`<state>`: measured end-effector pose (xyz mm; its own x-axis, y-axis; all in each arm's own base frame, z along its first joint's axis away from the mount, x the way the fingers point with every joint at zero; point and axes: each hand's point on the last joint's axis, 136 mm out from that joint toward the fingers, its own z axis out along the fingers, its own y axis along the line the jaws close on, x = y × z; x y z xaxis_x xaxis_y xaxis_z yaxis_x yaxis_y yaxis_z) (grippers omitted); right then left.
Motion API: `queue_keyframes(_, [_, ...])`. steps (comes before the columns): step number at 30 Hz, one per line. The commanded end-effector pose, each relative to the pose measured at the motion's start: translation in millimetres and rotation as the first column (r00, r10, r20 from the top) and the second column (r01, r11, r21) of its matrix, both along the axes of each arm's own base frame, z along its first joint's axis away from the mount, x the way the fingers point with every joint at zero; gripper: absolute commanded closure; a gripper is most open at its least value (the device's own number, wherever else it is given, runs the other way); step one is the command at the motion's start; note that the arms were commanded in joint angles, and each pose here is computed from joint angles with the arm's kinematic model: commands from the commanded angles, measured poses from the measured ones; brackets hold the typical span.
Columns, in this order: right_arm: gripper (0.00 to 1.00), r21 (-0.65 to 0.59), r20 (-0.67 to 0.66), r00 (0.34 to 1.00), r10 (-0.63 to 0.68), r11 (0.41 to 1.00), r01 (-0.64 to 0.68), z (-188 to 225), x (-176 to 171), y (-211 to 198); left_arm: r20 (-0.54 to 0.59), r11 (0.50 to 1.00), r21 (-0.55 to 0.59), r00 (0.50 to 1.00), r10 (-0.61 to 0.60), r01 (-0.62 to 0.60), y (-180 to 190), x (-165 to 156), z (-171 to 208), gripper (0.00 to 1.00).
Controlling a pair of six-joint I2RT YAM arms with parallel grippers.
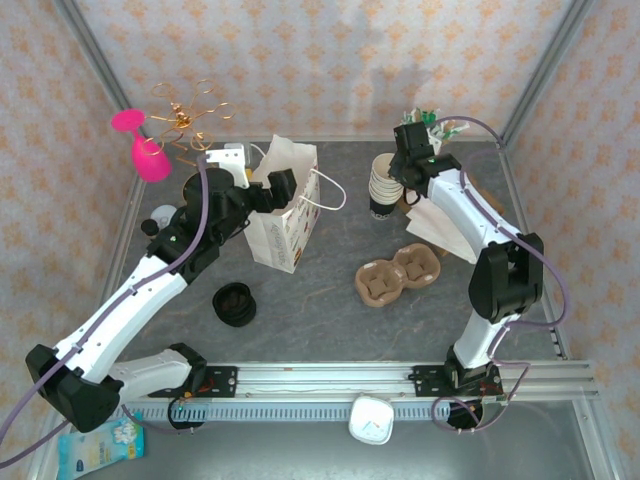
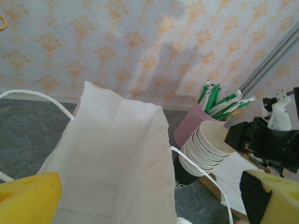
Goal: Pack the takeout coffee
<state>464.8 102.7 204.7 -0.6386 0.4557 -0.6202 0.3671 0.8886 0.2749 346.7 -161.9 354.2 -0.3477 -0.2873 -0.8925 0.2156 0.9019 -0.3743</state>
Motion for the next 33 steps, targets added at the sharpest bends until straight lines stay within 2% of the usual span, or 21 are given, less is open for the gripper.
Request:
queue_keyframes(1, [0.79, -0.027, 0.014, 1.0, -0.012, 1.0, 0.012, 13, 2, -3, 0.02, 1.0, 0.02, 1.0, -0.001, 0.0, 0, 0, 11, 0.01])
queue_keyframes(5, [0.85, -0.038, 0.023, 1.0, -0.019, 0.999, 0.02, 17, 2, -5, 0.027, 1.0, 0.021, 1.0, -0.002, 0.002, 0, 0, 12, 0.01])
queue_keyframes(17, [0.97, -0.008, 0.034, 0.999, -0.018, 1.0, 0.019, 24, 3, -2, 0.027, 1.0, 0.024, 1.0, -0.017, 0.016, -3, 0, 15, 0.01])
queue_keyframes(33, [0.99, 0.034, 0.163, 0.986, -0.031, 0.999, 0.026, 92, -10, -8, 0.032, 1.0, 0.014, 0.999, -0.027, 0.027, -5, -2, 26, 0.01])
